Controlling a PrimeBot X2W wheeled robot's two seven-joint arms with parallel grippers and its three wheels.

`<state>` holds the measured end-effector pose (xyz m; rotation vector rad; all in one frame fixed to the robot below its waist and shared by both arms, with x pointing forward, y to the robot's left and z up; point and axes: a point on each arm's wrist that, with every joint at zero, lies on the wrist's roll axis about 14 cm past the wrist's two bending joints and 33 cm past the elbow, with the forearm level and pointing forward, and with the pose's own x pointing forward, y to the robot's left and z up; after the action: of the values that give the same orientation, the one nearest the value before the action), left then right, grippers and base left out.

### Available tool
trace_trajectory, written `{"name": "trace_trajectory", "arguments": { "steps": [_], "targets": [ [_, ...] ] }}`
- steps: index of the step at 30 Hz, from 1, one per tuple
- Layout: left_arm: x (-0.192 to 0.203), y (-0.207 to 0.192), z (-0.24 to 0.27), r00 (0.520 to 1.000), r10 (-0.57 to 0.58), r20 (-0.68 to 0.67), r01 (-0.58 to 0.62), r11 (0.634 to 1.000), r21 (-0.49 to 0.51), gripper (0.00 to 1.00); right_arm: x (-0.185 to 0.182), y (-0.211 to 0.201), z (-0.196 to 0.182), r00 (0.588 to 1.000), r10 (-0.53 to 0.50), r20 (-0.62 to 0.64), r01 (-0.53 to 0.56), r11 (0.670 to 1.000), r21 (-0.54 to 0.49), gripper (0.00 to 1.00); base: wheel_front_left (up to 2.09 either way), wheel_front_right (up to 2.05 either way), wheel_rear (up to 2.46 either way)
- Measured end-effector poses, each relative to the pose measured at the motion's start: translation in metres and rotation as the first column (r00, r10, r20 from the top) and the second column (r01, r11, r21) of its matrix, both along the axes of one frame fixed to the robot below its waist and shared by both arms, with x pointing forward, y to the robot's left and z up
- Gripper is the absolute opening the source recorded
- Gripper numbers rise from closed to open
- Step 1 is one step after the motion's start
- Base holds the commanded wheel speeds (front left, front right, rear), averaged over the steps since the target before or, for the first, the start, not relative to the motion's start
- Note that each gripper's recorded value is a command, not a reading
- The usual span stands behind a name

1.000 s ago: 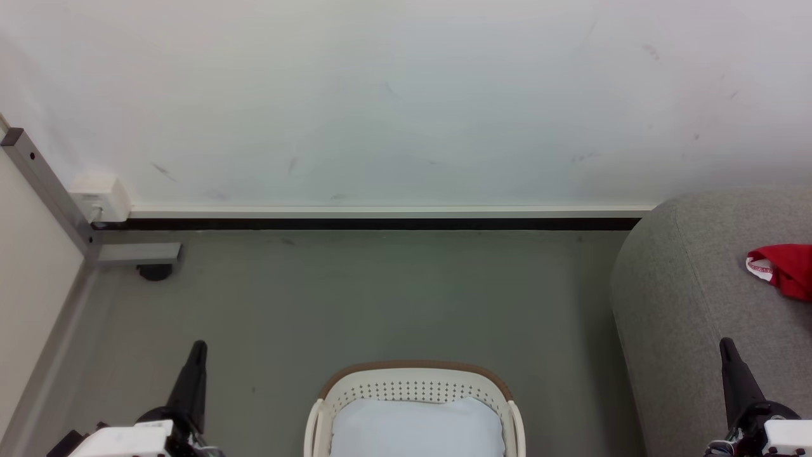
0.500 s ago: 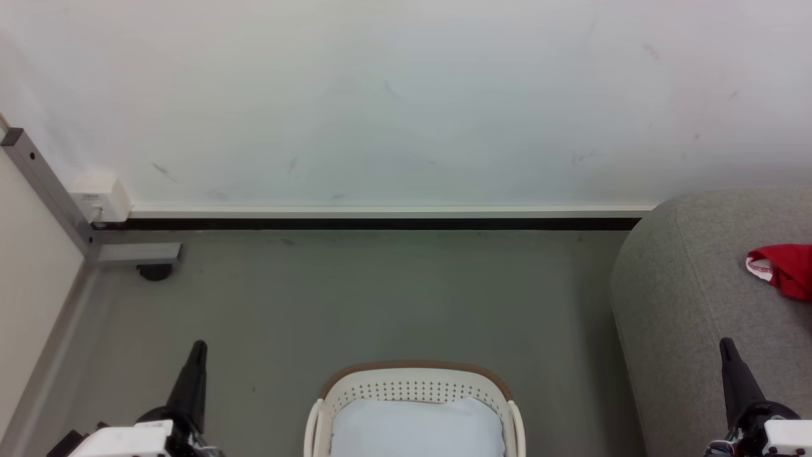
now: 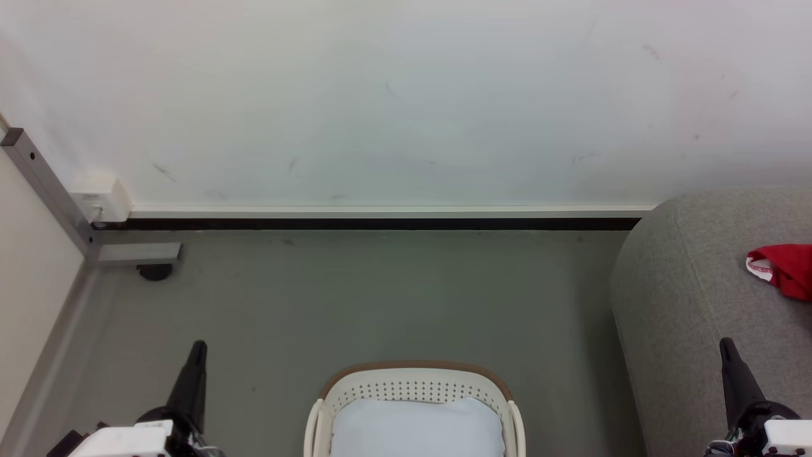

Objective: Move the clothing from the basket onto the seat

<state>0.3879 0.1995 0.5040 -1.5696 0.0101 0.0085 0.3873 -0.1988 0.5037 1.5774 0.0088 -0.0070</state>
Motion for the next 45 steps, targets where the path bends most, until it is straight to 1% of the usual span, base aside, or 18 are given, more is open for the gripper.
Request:
{"name": "trace_trajectory", "arguments": {
  "steps": [45],
  "targets": [
    [0.0, 0.0, 0.0, 1.0, 0.0, 0.0, 0.0, 1.0, 0.0, 0.0, 0.0, 0.0, 0.0001, 1.0, 0.0, 0.0, 0.0, 1.0, 0.0, 0.0, 0.0, 0.0, 0.0]
  ]
}}
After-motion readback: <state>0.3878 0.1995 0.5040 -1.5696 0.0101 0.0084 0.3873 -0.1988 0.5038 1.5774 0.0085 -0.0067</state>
